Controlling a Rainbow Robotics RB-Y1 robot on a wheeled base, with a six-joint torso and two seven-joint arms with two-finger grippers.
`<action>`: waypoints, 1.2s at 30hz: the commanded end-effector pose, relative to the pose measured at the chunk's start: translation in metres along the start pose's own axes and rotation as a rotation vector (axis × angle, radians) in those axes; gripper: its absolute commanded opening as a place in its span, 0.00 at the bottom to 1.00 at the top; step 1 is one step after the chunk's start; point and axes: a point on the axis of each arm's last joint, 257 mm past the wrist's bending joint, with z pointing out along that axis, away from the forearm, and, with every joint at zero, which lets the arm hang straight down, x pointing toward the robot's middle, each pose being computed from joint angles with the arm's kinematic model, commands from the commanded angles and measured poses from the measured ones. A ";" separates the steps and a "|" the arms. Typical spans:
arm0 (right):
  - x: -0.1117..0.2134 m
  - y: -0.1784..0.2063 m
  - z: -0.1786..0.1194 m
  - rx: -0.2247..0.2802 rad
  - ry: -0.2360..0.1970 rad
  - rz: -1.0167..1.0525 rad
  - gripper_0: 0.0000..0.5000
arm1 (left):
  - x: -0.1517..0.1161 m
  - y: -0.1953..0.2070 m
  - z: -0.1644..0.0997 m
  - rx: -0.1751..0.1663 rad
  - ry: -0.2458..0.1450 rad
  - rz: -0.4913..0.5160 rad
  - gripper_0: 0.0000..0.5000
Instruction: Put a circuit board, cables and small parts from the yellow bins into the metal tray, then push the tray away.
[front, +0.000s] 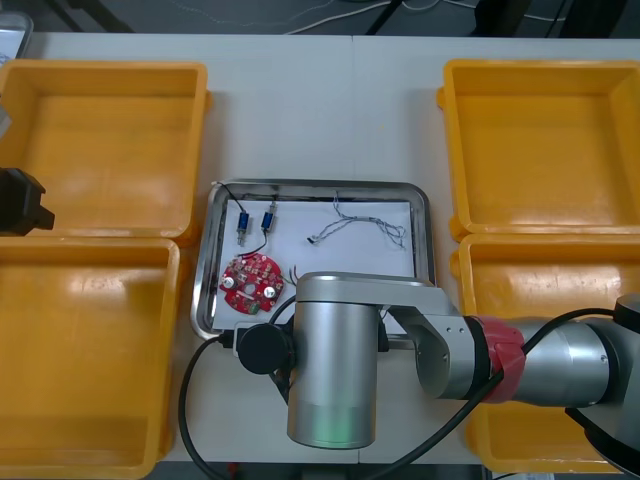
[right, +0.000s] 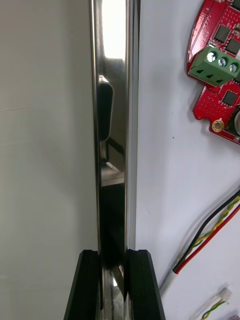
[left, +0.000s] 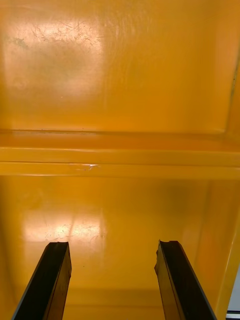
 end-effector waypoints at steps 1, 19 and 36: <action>0.000 -0.025 -0.005 0.061 0.003 0.002 0.00 | -0.003 0.016 -0.012 -0.045 -0.025 0.088 1.00; -0.003 -0.088 -0.005 0.173 0.035 -0.017 0.00 | -0.003 0.016 -0.012 -0.045 -0.025 0.088 1.00; 0.000 -0.149 0.002 0.244 0.074 -0.011 0.00 | -0.003 0.016 -0.012 -0.045 -0.025 0.088 1.00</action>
